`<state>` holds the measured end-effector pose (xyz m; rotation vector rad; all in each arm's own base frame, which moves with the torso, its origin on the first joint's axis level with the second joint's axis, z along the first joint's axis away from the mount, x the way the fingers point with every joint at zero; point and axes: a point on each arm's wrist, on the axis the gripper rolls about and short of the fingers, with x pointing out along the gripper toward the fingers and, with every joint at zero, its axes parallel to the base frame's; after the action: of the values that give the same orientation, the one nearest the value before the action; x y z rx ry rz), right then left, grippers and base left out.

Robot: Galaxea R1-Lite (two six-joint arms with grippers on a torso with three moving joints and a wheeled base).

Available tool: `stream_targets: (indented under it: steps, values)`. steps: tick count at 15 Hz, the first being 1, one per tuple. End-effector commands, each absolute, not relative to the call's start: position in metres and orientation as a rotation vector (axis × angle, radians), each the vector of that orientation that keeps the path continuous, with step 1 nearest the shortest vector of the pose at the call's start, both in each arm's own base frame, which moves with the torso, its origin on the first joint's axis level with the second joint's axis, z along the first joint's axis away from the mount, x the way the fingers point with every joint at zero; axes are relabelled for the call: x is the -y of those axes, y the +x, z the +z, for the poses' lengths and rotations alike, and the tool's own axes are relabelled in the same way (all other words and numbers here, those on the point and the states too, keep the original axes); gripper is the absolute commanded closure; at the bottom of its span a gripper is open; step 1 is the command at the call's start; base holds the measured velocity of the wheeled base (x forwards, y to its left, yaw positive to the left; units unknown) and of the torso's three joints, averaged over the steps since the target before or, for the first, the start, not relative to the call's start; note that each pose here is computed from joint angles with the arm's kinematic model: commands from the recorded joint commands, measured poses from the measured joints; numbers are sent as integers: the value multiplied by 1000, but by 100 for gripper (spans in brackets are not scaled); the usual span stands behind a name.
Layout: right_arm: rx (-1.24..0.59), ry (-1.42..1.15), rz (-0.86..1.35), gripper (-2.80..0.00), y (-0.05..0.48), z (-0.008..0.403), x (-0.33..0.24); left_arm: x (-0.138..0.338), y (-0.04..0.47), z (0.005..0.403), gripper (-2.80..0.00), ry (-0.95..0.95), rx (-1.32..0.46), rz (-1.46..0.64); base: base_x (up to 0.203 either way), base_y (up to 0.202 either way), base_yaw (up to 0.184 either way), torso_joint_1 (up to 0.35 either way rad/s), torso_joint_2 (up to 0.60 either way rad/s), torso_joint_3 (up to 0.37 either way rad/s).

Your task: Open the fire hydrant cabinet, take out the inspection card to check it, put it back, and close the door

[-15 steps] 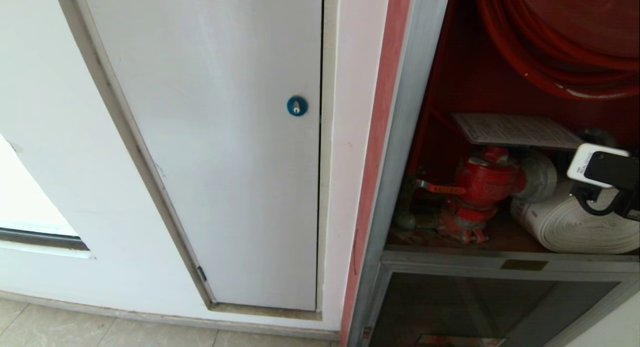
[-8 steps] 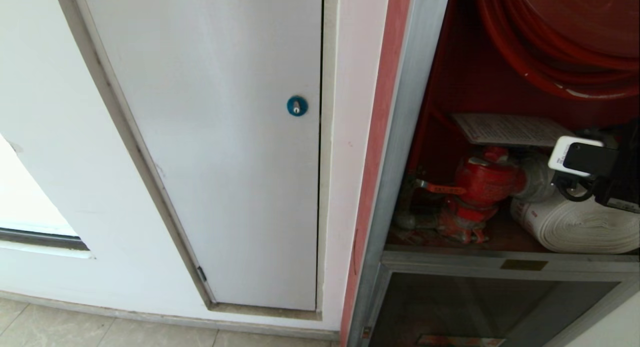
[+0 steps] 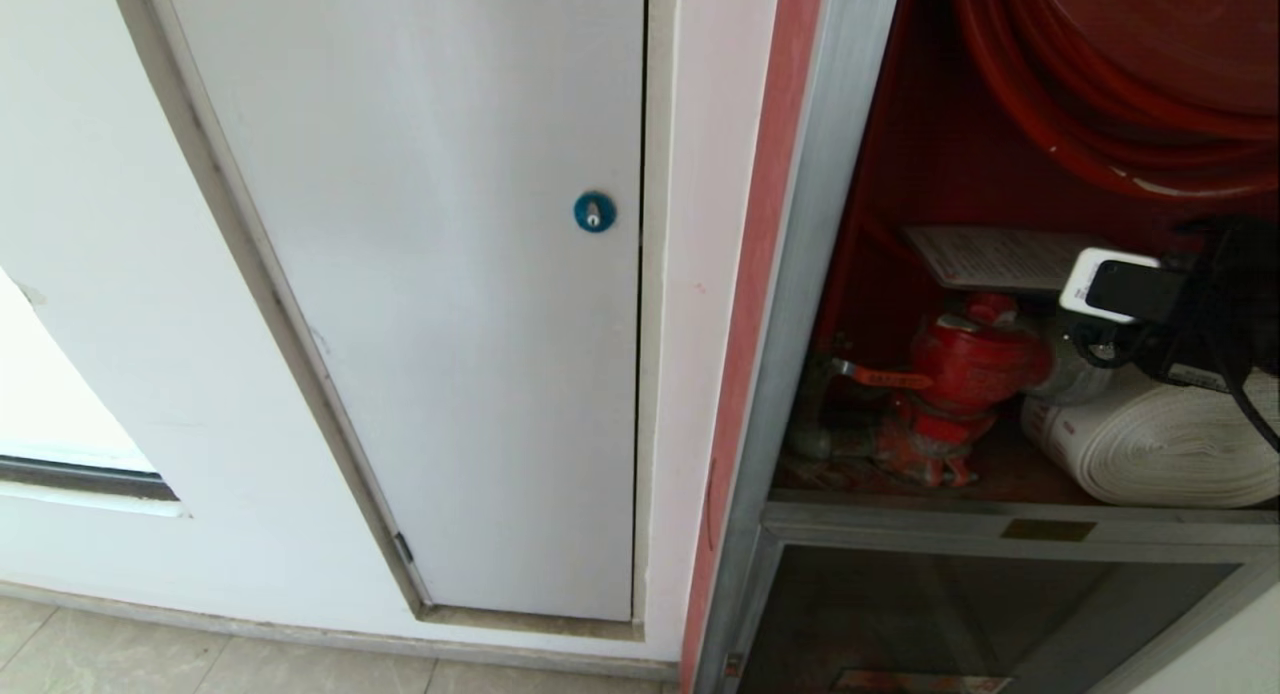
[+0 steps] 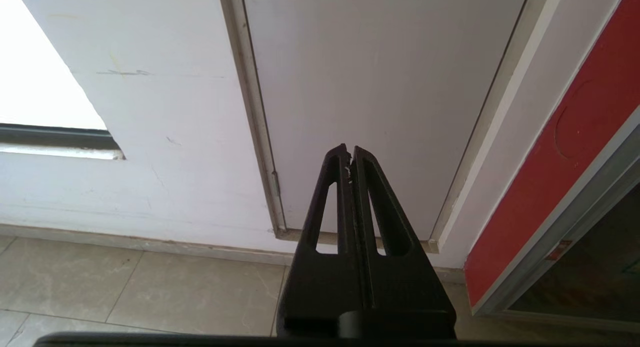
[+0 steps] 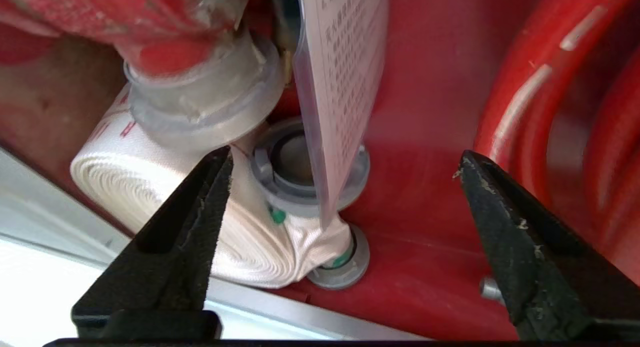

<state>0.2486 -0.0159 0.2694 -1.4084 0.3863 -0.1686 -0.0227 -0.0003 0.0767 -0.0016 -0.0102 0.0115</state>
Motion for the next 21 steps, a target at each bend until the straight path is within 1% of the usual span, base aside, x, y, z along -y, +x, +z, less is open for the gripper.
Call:
stream_targets:
  steps: [1, 9, 12, 13, 21]
  values:
    - [-410, -1416, -155, -280, 260, 263, 17, 0, -22, 76, 0, -2, 5, 12, 0, 0, 0, 0, 0, 0]
    - [-426, -1405, -220, -280, 280, 266, 34, 0, -22, 76, 0, -2, 5, 12, 0, 0, 0, 0, 0, 0]
    - [-400, -1402, -242, -280, 290, 266, 35, 0, -22, 76, 0, -2, 5, 12, 0, 0, 0, 0, 0, 0]
    - [-394, -1401, -247, 0, 293, 267, 36, 0, -22, 76, 0, -2, 5, 12, 0, 0, 0, 0, 0, 0]
    - [-388, -1400, -250, 0, 294, 268, 36, 0, -22, 76, 0, -2, 5, 12, 0, 0, 0, 0, 0, 0]
